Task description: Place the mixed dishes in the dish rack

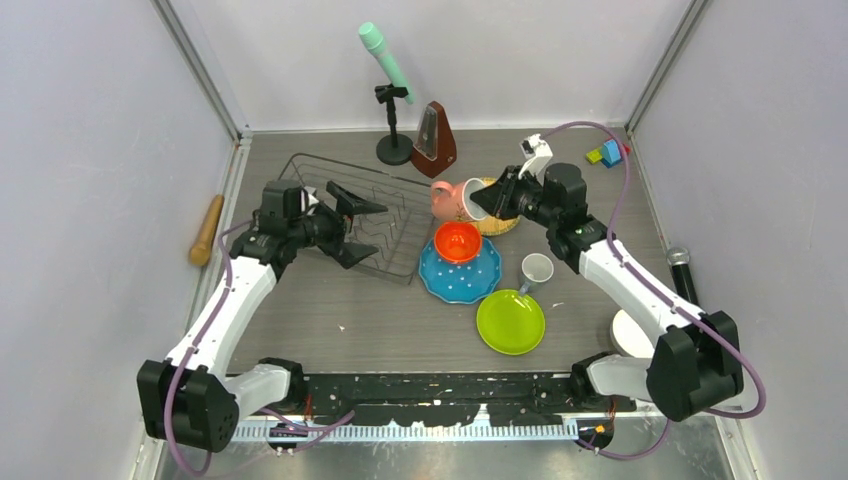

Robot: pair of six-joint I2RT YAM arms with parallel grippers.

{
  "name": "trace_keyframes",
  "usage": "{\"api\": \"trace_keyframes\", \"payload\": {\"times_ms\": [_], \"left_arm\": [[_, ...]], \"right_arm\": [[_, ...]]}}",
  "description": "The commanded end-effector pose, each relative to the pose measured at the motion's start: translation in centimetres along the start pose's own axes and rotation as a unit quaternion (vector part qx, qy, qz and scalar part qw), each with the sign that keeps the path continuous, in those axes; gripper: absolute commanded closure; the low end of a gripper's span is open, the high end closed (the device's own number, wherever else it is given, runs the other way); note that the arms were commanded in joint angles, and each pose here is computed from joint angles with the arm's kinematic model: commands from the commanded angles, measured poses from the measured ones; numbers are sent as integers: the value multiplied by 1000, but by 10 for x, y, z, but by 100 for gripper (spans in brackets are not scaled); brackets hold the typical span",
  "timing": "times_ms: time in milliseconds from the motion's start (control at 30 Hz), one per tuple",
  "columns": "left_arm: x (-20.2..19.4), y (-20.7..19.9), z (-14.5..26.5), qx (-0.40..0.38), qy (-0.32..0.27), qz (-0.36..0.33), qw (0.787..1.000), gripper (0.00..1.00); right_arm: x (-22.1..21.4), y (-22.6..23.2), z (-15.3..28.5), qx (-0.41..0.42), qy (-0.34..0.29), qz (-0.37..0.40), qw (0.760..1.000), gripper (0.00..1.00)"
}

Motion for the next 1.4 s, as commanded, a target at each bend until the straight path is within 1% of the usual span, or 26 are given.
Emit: {"api": "trace_keyframes", "payload": {"times_ms": [0, 33, 67, 100, 233, 300, 400, 500, 567, 600, 667, 733, 800, 867, 1033, 1067, 1133, 1200, 1300, 1333, 1367], "left_arm": [[-17, -50, 14, -82, 17, 61, 995, 2], [-21, -54, 14, -80, 24, 64, 994, 2], [-26, -62, 14, -84, 36, 61, 994, 3], [-29, -65, 13, -75, 49, 66, 994, 4], [-45, -66, 3, -39, 90, 90, 991, 6], [-50, -69, -2, -48, 104, 98, 989, 9], [-55, -68, -6, -45, 114, 98, 988, 11], [-55, -63, -9, -31, 108, 102, 988, 11], [-57, -64, -10, -33, 112, 100, 988, 14], [-59, -65, -10, -33, 116, 100, 988, 17], [-60, -67, -12, -35, 121, 99, 987, 26], [-61, -67, -12, -36, 122, 98, 987, 35], [-61, -66, -14, -34, 122, 100, 987, 39], [-62, -64, -15, -31, 124, 100, 987, 46], [-73, -65, -18, -31, 141, 94, 985, 47], [-73, -65, -19, -31, 142, 93, 985, 49], [-74, -65, -19, -34, 146, 95, 984, 57], [-74, -66, -19, -40, 147, 94, 984, 71], [-74, -67, -20, -45, 147, 90, 984, 97], [-73, -66, -20, -46, 147, 90, 984, 100], [-73, -66, -20, -48, 146, 86, 984, 100]], "right_arm": [[54, 29, 10, 36, -158, 99, 982, 100], [60, 37, 10, 48, -184, 129, 973, 100], [56, 38, 8, 52, -191, 142, 970, 100], [60, 46, 7, 61, -213, 167, 961, 100], [64, 60, 2, 84, -238, 203, 946, 100], [64, 68, -1, 98, -247, 217, 939, 100], [68, 75, -3, 95, -272, 240, 927, 100], [71, 81, -5, 103, -279, 263, 918, 100], [68, 85, -8, 115, -284, 290, 907, 100], [71, 88, -7, 122, -297, 300, 898, 100], [69, 90, -8, 128, -310, 309, 890, 100], [69, 92, -10, 133, -314, 309, 888, 100], [70, 94, -12, 138, -314, 310, 887, 100], [70, 95, -14, 142, -315, 311, 886, 100], [70, 99, -18, 156, -318, 313, 881, 100], [70, 101, -18, 161, -319, 314, 880, 100], [70, 103, -17, 166, -323, 311, 878, 100], [70, 105, -17, 169, -325, 311, 877, 100], [69, 105, -18, 169, -325, 310, 877, 100], [69, 105, -17, 170, -325, 307, 878, 100], [69, 105, -17, 169, -328, 306, 878, 100]]}}
Point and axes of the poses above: each gripper's point midway between its finger pads, its own z axis back along the fingers, its own y axis along the line the jaws close on, x = y × z, the point moved 4 cm from there along z, back along the fingers, and after that the axes turned 11 degrees about z, right-handed, at the moved point
